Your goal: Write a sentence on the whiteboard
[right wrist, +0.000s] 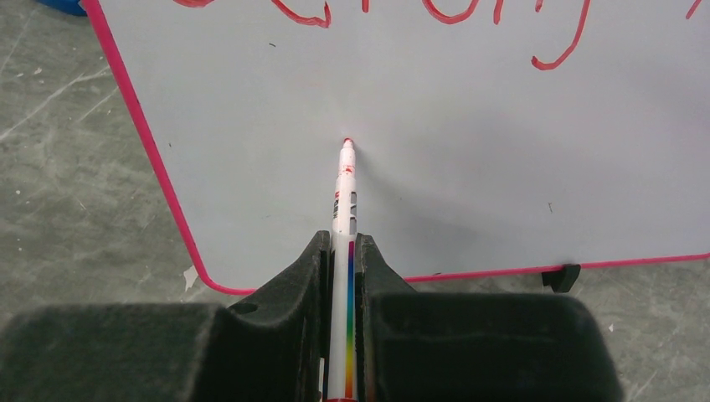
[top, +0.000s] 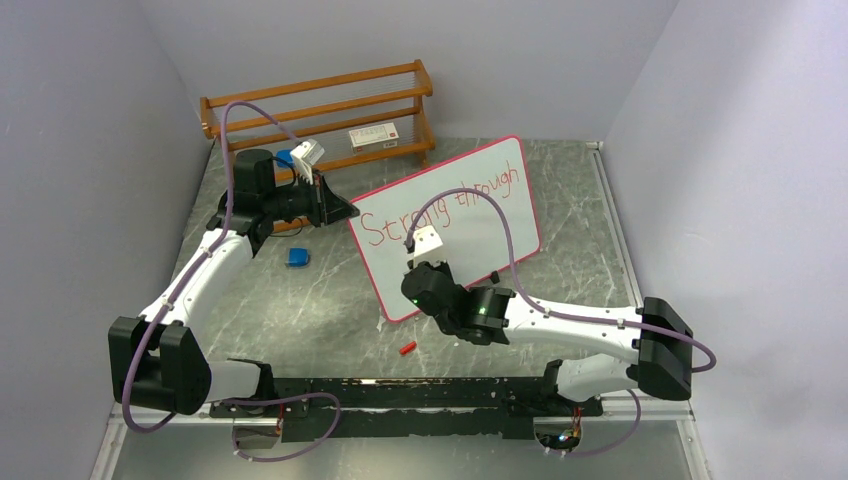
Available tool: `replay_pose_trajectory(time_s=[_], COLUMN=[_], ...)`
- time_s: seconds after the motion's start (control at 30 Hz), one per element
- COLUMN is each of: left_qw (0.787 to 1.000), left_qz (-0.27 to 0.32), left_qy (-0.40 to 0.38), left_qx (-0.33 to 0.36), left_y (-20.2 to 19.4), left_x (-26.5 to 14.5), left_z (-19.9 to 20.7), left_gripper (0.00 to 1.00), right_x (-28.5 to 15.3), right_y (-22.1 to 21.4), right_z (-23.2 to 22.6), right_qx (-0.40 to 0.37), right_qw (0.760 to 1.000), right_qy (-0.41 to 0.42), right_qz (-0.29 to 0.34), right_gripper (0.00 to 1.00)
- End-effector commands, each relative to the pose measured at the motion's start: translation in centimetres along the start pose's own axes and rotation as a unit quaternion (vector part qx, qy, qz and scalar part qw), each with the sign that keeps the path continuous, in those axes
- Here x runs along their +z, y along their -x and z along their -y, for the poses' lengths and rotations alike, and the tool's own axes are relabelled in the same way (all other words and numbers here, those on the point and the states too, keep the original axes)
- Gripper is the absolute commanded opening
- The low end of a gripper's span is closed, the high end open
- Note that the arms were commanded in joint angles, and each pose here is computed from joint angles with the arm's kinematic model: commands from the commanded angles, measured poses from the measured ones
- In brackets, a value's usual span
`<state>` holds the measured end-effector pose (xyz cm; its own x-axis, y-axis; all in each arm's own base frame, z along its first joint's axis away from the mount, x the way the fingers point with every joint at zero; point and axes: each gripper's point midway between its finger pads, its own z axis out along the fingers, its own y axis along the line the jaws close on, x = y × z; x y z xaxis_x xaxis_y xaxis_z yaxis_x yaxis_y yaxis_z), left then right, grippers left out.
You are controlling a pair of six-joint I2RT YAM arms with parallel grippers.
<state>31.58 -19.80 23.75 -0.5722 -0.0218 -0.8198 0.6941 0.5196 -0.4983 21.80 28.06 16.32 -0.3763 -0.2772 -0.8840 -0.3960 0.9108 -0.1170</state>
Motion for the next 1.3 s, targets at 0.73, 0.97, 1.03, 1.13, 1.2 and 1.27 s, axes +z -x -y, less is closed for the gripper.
replay_pose_trajectory(time_s=[0.73, 0.97, 1.03, 1.13, 1.2, 1.27], left_qw=[0.998, 0.998, 0.998, 0.998, 0.998, 0.998], left_qz=[-0.037, -0.038, -0.038, -0.038, -0.038, -0.037], left_qy=[0.052, 0.052, 0.052, 0.053, 0.052, 0.052], left_qx=[-0.014, -0.013, -0.014, -0.013, -0.013, -0.013], left_y=[-2.7, -2.7, -2.7, -2.7, -2.7, -2.7], left_x=[0.4, 0.4, 0.4, 0.4, 0.4, 0.4], left_z=[-2.3, -2.3, -2.3, -2.3, -2.3, -2.3], left_gripper=[0.05, 0.05, 0.05, 0.05, 0.05, 0.05], right_x=[-0.3, 0.0, 0.0, -0.2, -0.3, -0.3], right_y=[0.0, -0.1, -0.1, -0.1, -0.1, -0.2], right_z=[0.1, 0.2, 0.3, 0.4, 0.5, 0.7], right_qx=[0.037, 0.039, 0.039, 0.04, 0.041, 0.038], right_qw=[0.999, 0.999, 0.999, 0.999, 0.999, 0.999], right_qy=[0.008, -0.001, -0.001, 0.002, 0.001, -0.002], right_qz=[-0.004, -0.002, -0.001, -0.001, -0.002, -0.003], right_gripper=[0.0, 0.0, 0.0, 0.0, 0.0, 0.0])
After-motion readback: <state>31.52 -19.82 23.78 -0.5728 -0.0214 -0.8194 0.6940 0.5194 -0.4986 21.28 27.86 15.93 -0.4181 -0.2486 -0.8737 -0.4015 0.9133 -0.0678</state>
